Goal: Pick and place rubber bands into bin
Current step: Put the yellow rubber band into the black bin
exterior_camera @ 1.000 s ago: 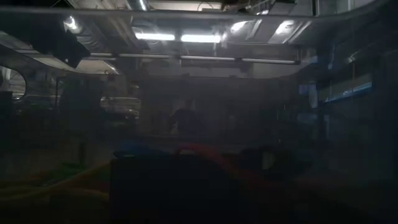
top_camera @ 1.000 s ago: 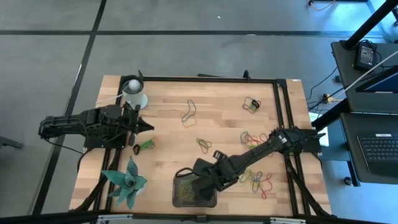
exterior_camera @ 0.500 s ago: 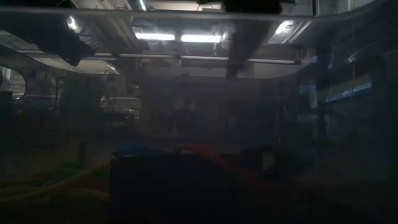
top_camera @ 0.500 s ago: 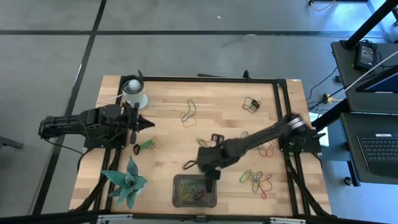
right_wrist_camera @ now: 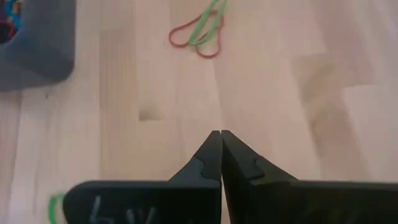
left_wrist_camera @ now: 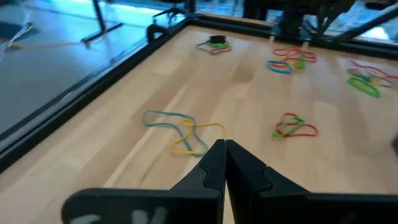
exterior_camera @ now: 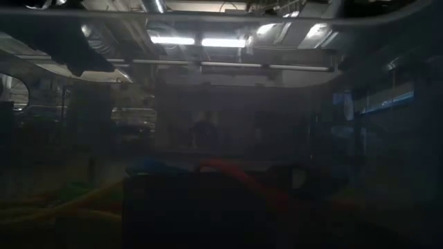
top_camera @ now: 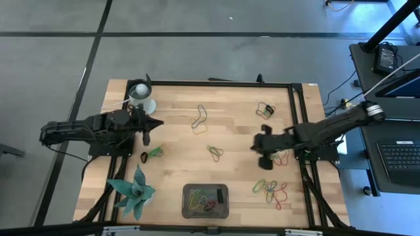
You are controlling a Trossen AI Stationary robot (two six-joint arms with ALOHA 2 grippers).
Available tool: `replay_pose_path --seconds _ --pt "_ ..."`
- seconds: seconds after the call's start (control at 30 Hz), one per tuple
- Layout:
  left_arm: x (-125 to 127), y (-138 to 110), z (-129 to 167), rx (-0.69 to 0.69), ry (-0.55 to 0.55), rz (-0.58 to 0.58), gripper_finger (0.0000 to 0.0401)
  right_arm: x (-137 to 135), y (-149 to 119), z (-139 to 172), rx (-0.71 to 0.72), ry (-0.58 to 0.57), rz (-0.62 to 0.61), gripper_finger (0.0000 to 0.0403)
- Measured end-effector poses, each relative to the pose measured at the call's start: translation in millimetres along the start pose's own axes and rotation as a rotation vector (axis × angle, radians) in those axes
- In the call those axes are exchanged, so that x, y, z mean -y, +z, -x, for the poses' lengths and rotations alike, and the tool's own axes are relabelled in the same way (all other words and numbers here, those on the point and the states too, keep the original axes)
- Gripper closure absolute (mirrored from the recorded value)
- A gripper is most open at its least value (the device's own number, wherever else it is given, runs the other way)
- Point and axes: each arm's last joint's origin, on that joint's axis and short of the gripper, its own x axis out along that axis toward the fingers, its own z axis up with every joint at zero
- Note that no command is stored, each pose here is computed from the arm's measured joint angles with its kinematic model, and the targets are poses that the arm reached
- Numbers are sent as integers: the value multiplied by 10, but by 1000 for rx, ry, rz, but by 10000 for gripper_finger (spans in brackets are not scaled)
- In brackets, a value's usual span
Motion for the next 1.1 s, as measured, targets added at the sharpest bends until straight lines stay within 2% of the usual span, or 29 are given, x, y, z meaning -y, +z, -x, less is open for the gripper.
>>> replay_pose_path --seconds 0.17,0.33,0.43,0.5,0.8,0.97,1.1 --pt "39 212 -69 -42 51 -7 398 199 -283 279 69 5 40 402" --pt "104 485 -170 -106 78 -25 398 264 -304 460 210 -2 -41 393" --pt "142 618 -237 -164 88 -39 398 276 -301 484 233 -2 -183 386" --pt "162 703 -278 -211 103 -53 398 281 -300 485 233 0 -212 387" --pt "197 964 -415 -445 174 -118 398 281 -271 598 314 87 -227 400" --pt "219 1036 -447 -565 183 -134 398 277 -252 610 341 78 -125 400" --pt "242 976 -567 -694 208 -93 398 281 -259 623 346 72 -63 401"
